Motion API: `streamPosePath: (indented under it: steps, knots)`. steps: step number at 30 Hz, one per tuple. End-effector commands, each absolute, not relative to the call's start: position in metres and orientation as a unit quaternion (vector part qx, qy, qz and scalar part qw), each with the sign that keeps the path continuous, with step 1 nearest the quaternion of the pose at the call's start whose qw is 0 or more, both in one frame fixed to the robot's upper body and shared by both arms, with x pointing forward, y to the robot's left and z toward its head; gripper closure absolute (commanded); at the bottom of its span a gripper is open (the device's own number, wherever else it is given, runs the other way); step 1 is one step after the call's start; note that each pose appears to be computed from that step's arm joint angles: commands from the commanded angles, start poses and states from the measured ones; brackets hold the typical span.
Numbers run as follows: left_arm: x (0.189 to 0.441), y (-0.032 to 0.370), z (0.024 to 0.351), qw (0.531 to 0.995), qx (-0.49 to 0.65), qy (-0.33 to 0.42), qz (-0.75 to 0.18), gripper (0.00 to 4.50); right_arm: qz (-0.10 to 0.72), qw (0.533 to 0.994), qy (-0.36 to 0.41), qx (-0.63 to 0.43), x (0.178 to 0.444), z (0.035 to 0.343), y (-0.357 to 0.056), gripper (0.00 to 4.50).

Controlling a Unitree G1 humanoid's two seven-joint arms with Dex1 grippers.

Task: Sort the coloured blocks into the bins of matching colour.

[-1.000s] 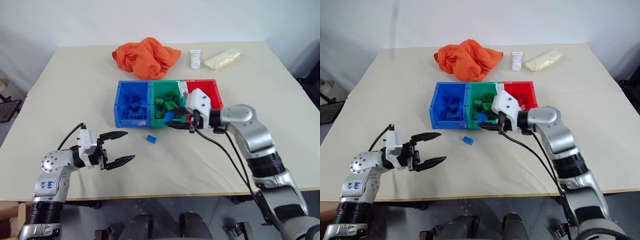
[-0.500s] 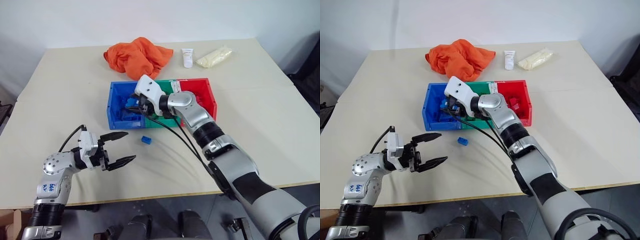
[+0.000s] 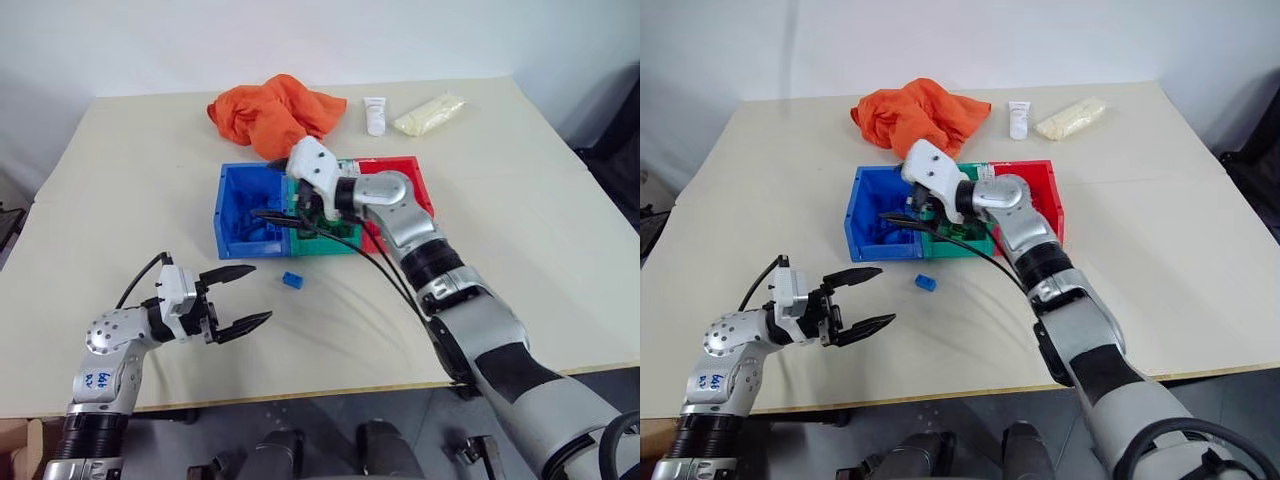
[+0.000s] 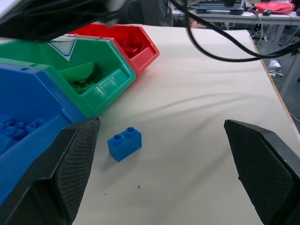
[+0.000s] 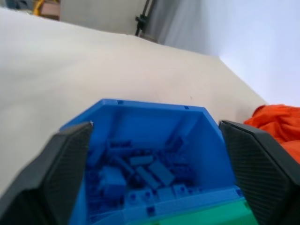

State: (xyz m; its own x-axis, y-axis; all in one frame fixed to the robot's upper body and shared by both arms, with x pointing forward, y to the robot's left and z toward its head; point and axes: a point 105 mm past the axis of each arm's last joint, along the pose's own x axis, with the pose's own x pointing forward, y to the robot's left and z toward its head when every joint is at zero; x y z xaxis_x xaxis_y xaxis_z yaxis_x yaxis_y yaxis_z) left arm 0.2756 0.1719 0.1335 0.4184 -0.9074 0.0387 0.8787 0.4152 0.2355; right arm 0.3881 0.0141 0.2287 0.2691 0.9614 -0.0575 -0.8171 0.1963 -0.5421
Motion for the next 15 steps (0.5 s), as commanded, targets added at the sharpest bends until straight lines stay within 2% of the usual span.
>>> streamPosePath:
  steps: [1,5,8,13,15]
  knots:
    - [0.274,0.180,0.140,0.845,0.103,-0.092,-0.517,0.00,0.601,0.737,-0.186,-0.246,0.370,0.244,-0.013,0.02]
    - [0.269,0.191,0.137,0.858,0.107,-0.084,-0.495,0.00,0.631,0.720,-0.149,-0.247,0.346,0.226,-0.061,0.02]
    - [0.262,0.199,0.133,0.868,0.108,-0.072,-0.480,0.00,0.646,0.718,-0.084,-0.244,0.332,0.209,-0.097,0.02]
    - [0.246,0.220,0.123,0.892,0.119,-0.038,-0.435,0.00,0.630,0.737,-0.001,-0.245,0.320,0.189,-0.152,0.02]
    - [0.240,0.225,0.124,0.898,0.120,-0.031,-0.422,0.00,0.620,0.746,0.011,-0.242,0.318,0.187,-0.161,0.02]
